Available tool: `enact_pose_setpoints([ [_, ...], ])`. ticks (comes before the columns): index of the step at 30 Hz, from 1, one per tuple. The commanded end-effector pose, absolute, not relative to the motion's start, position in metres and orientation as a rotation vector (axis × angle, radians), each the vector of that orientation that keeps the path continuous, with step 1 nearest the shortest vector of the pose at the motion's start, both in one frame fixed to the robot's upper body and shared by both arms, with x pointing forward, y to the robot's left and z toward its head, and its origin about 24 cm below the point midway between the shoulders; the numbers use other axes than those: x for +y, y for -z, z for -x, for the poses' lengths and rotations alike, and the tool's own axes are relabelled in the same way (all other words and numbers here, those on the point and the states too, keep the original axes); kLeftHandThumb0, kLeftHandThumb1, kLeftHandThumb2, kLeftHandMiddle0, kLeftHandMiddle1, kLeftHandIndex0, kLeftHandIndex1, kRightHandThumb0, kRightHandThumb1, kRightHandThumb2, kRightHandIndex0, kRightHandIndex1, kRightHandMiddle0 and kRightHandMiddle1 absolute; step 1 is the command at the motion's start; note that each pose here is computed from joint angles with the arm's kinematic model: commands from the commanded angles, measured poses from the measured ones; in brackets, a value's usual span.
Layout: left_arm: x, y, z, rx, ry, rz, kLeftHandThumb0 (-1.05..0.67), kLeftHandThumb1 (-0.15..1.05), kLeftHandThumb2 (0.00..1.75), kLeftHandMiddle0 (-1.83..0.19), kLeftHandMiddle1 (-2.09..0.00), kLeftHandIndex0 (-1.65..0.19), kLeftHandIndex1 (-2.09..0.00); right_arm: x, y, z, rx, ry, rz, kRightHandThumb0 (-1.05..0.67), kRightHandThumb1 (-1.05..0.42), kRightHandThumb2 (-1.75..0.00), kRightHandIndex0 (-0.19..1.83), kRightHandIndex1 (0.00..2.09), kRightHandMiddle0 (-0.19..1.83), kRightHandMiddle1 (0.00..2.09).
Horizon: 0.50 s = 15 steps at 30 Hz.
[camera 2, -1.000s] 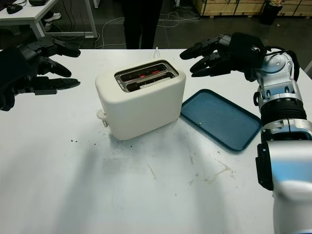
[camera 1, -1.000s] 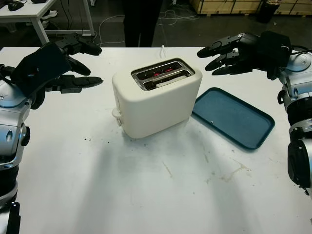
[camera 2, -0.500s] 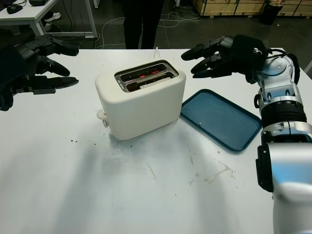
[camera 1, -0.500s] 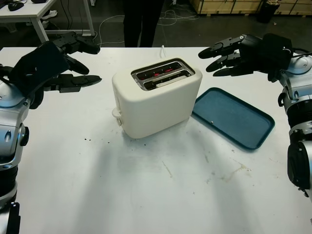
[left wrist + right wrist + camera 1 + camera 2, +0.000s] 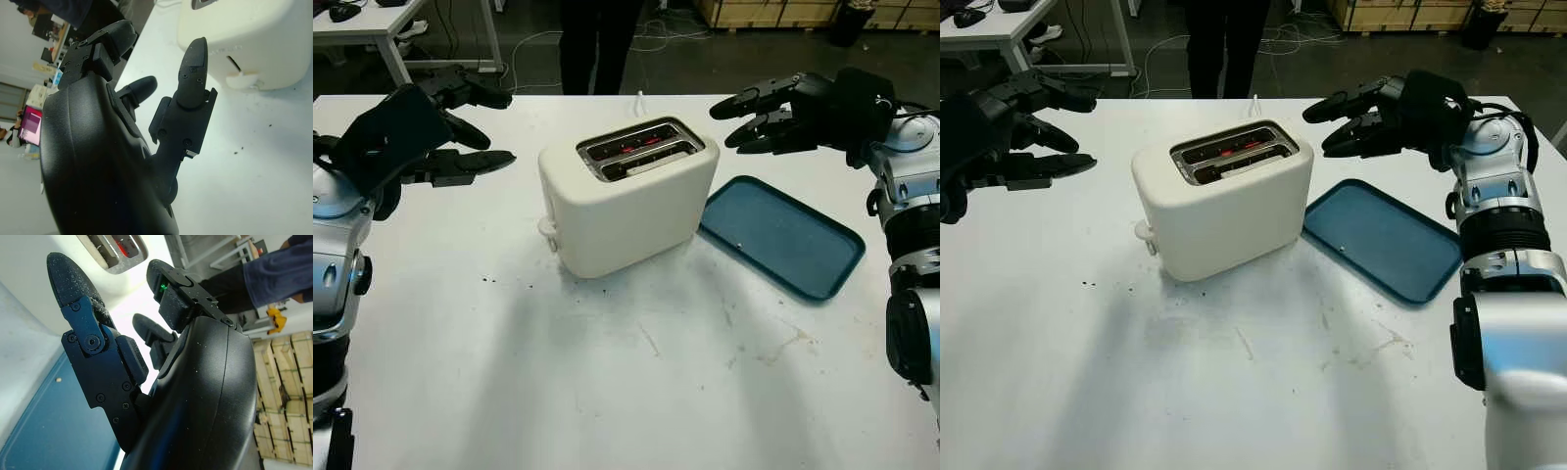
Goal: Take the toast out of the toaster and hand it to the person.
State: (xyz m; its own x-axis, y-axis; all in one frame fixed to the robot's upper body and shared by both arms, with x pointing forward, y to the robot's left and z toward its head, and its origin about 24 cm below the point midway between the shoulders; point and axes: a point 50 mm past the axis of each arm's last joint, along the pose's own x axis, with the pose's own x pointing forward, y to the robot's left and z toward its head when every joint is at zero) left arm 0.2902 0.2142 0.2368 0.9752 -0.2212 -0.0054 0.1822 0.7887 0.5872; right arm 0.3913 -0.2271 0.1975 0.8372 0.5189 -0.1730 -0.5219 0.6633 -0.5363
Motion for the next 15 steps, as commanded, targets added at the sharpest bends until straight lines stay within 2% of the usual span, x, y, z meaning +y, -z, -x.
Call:
enact_pose_setpoints([
  [1,0.2151,-0.2380,-0.2894,-0.076,0.201,-0.628,-0.38,0.77,0.32,-0.03,-1.39,-0.08,-0.96,-0.2266,-0.1984,-0.3906,-0.019,-0.580,0.580,-0.78,-0.76,0.00,0.46,0.72,0.73,0.01],
  [15,0.2135,-0.2391,-0.2895,-0.079,0.202,-0.640,-0.37,0.76,0.33,-0.02,-1.38,-0.07,-0.96,-0.2266,-0.1986,-0.3905,-0.015,-0.583,0.588,-0.78,-0.76,0.00,0.45,0.73,0.73,0.01],
])
